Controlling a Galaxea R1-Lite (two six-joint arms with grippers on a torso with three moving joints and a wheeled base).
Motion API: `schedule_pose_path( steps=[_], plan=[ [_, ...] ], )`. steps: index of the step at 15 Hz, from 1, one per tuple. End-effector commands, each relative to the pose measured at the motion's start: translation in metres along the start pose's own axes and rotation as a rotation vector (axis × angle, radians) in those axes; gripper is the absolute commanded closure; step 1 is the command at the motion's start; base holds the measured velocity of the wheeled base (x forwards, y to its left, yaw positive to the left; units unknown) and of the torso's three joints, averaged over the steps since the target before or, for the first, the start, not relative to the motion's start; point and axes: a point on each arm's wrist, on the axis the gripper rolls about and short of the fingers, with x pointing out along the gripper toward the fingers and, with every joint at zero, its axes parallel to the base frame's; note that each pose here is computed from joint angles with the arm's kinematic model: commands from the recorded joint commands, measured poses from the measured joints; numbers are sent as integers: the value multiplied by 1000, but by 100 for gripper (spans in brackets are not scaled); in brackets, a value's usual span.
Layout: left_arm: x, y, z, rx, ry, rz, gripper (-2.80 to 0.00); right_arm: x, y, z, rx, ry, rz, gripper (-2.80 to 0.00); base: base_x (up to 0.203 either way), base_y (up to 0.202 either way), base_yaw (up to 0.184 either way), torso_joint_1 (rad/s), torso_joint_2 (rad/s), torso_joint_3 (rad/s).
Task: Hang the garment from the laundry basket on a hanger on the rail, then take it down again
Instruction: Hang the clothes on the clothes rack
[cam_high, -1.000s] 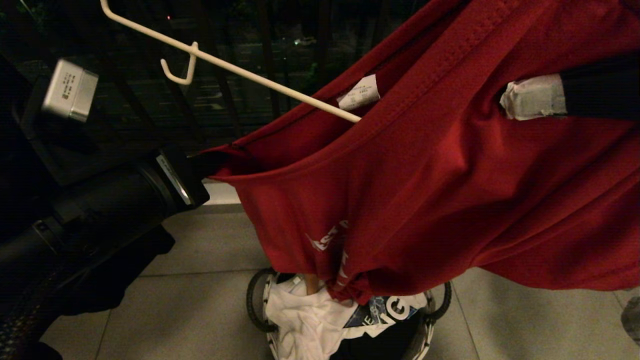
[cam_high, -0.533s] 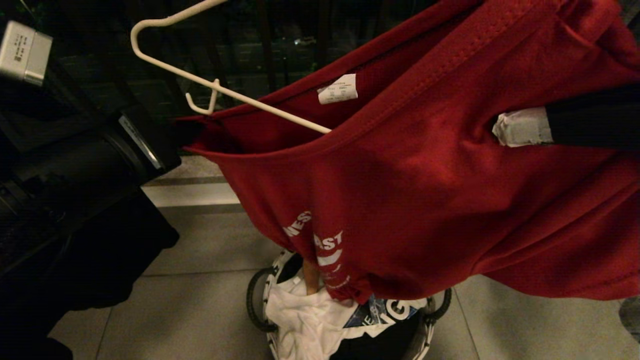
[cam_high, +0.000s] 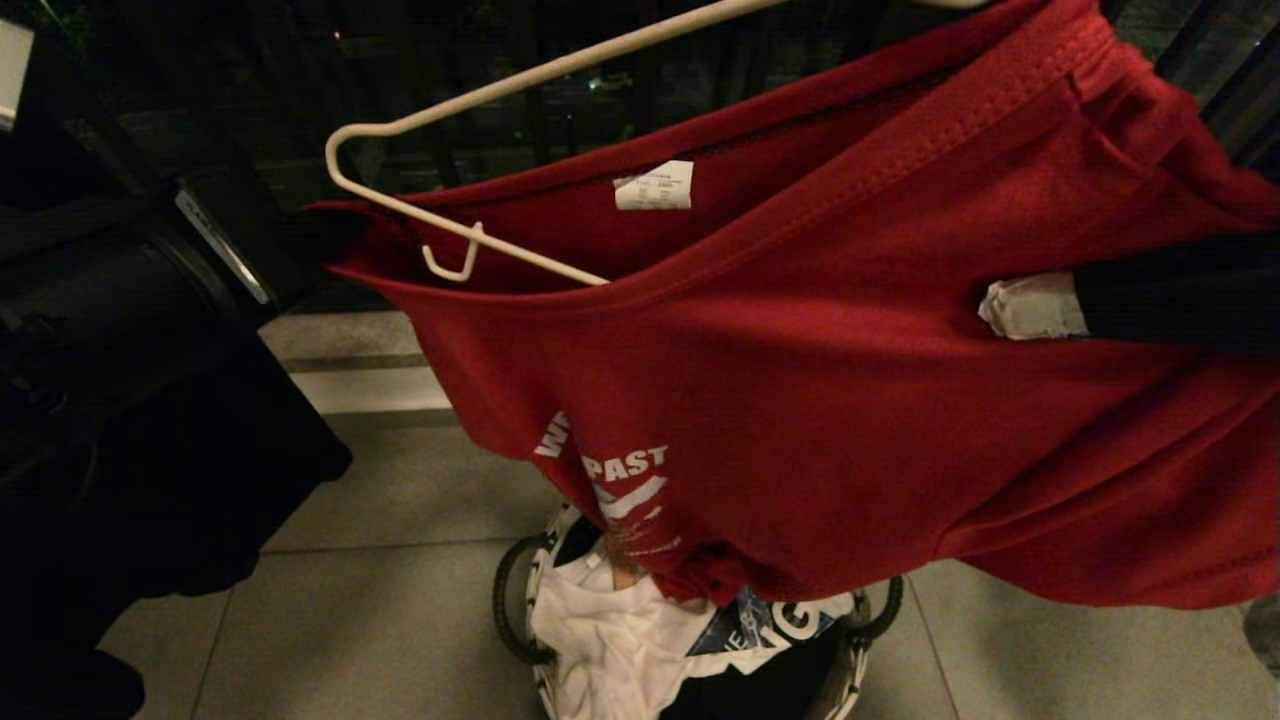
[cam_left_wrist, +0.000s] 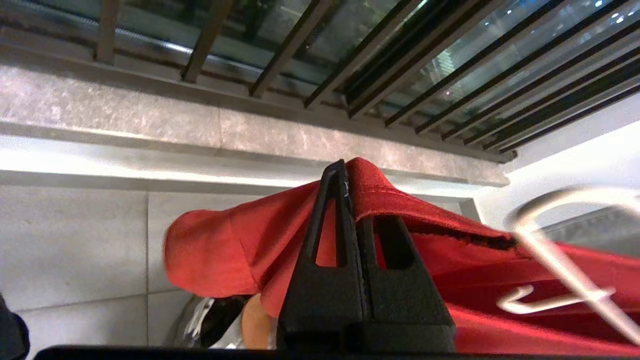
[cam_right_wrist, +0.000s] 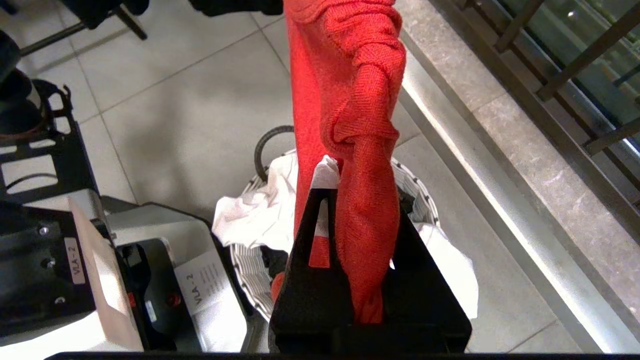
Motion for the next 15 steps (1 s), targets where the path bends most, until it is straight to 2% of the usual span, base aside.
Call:
schedule_pose_path(
  steps=[1, 7, 11, 13, 15],
  plan=[
    [-2, 0, 4, -4, -18, -1, 0, 0, 1, -2, -2, 10, 4, 0, 0, 0, 0, 0, 0, 0],
    [-4, -1, 9, -5, -34, -1, 0, 5, 6, -16, -10, 63, 25, 0, 0, 0, 0, 0, 0, 0],
    [-17, -5, 21, -4, -31, -4, 0, 16, 9, -25, -22, 111, 45, 0, 0, 0, 0, 0, 0, 0],
    [-26, -9, 26, -9, -36, -39, 0, 28, 10, -27, -28, 136, 57, 0, 0, 0, 0, 0, 0, 0],
    [-27, -10, 27, 3, -4, -75, 0, 37, 11, -31, -26, 163, 69, 0, 0, 0, 0, 0, 0, 0]
  ],
)
